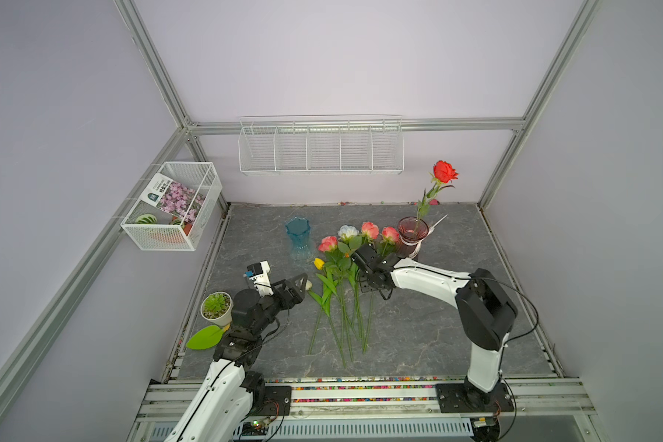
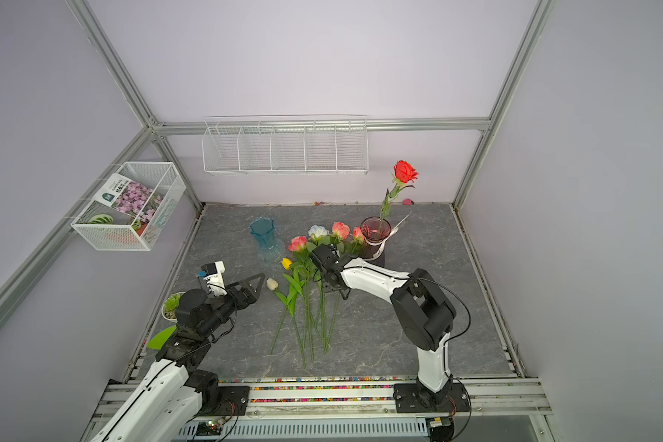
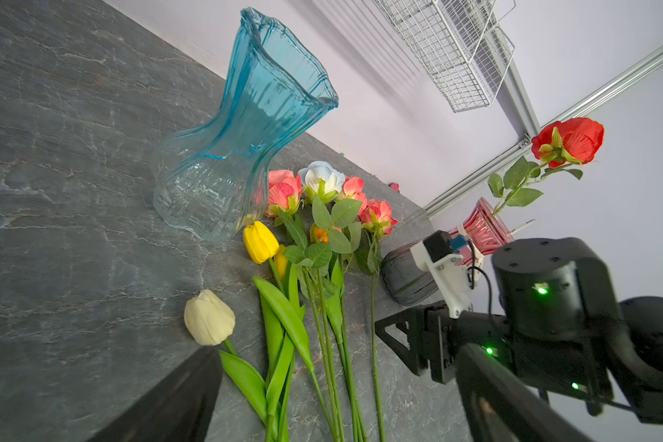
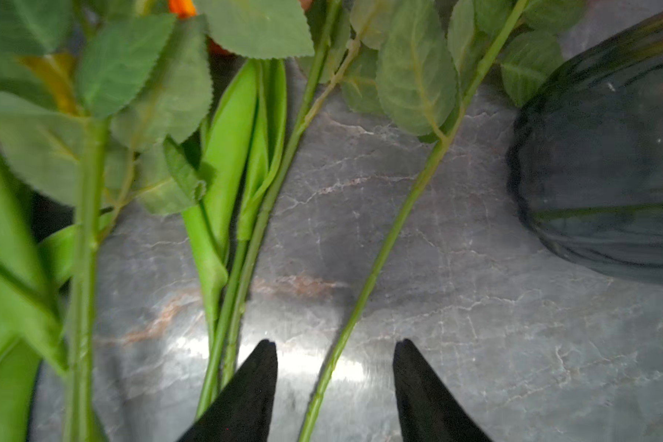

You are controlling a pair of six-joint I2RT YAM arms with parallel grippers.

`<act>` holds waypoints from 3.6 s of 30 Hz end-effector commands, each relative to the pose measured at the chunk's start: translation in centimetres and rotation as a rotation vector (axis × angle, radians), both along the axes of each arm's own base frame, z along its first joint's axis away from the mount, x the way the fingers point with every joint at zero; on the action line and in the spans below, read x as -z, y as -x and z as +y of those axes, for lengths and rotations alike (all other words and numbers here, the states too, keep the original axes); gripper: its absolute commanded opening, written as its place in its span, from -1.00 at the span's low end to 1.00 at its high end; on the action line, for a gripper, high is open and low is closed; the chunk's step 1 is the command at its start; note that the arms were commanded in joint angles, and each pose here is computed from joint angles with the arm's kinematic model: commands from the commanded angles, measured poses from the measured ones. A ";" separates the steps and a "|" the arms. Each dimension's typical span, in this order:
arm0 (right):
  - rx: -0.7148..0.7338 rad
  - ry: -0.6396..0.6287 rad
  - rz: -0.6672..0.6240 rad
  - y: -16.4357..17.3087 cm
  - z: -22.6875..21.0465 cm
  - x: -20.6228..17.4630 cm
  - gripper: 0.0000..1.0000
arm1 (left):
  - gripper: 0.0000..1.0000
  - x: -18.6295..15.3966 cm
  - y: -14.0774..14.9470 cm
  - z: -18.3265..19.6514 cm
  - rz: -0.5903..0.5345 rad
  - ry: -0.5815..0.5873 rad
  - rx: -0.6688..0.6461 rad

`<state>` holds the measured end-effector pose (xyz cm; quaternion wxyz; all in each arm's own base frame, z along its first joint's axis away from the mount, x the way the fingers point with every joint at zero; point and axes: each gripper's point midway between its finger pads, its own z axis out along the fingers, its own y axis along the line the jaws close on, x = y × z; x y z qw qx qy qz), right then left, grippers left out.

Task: Arrange the flowers in different vases according to their variety
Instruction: Pick up the flower at the center of the board, then insert the flower into the vase.

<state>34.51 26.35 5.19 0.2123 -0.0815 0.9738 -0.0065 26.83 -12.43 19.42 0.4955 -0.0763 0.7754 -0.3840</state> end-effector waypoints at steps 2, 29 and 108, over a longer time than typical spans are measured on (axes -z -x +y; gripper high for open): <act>0.074 0.034 0.027 -1.3 -1.2 1.6 0.02 | 0.99 -1.2 0.0 -0.1 -0.034 -0.009 0.007; 0.106 -0.076 0.051 -3.8 -0.5 4.8 -0.64 | 1.00 -1.0 -0.2 -0.1 -0.035 -0.019 0.002; 0.095 -0.354 -1.327 -9.6 -11.5 -34.0 -1.00 | 0.99 -0.5 -0.6 0.2 -0.038 -0.044 -0.011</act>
